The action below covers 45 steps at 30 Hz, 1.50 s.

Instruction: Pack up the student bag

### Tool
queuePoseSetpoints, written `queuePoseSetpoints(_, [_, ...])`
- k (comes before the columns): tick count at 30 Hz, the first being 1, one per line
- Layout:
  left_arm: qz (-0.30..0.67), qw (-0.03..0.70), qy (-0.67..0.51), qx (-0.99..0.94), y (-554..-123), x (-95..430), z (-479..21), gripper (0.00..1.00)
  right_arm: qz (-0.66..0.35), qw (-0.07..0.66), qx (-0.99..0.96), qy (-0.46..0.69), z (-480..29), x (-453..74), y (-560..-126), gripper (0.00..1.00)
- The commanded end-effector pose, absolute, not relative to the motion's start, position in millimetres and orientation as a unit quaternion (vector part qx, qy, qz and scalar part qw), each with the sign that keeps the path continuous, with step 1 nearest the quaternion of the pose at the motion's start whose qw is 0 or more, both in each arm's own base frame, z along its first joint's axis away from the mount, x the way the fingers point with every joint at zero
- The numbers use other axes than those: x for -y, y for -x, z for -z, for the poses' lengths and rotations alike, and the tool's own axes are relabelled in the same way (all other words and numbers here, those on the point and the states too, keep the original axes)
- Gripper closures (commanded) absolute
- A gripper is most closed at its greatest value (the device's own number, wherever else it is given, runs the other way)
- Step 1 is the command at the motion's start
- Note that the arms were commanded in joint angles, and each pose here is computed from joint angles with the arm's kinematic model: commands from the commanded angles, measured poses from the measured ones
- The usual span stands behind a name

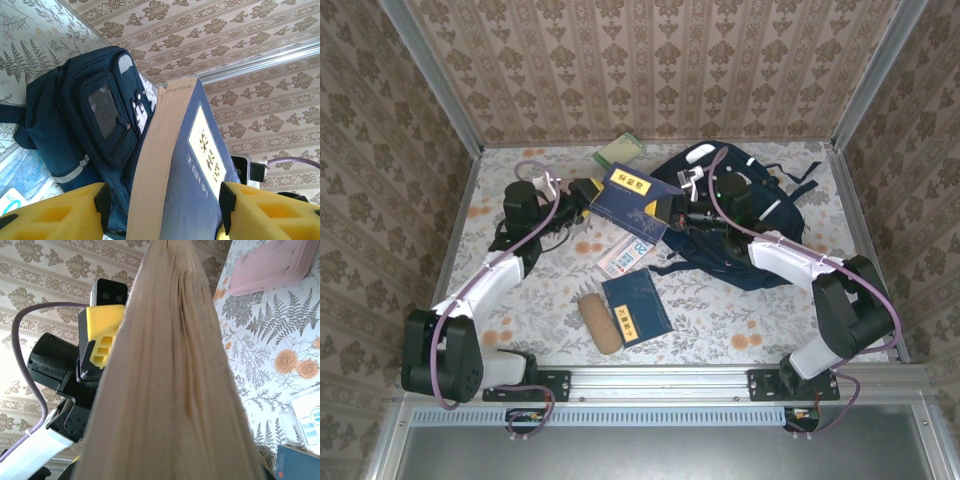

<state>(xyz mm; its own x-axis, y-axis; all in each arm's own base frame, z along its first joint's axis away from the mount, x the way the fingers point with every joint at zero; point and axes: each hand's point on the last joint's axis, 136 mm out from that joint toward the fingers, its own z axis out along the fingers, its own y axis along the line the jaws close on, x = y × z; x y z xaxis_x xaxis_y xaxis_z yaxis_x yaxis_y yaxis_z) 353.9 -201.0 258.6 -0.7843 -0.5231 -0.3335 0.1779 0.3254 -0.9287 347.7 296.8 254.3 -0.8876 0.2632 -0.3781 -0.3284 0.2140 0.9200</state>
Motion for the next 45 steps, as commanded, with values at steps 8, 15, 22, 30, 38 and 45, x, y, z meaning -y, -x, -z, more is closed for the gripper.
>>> queuePoseSetpoints(8, [0.587, 0.299, 0.083, -0.748, -339, 221, -268, 0.49, -0.639, 0.286, -0.714, 0.027, -284, -295, -362, 1.0])
queuePoseSetpoints(15, [0.597, 0.312, 0.082, -0.734, -338, 223, -269, 0.94, -0.66, 0.268, -0.702, -0.005, -281, -297, -370, 1.0])
queuePoseSetpoints(22, [0.561, 0.358, 0.118, -0.737, -341, 205, -263, 1.0, -0.697, 0.259, -0.667, -0.04, -294, -293, -372, 0.68])
queuePoseSetpoints(30, [0.561, 0.365, 0.15, -0.728, -343, 197, -259, 1.0, -0.743, 0.269, -0.611, -0.051, -310, -288, -366, 0.54])
queuePoseSetpoints(38, [0.609, 0.356, 0.16, -0.691, -344, 202, -273, 1.0, -0.719, 0.262, -0.641, -0.057, -275, -295, -369, 0.5])
queuePoseSetpoints(45, [0.621, 0.362, 0.161, -0.676, -342, 201, -280, 1.0, -0.719, 0.244, -0.649, -0.053, -263, -310, -366, 0.48])
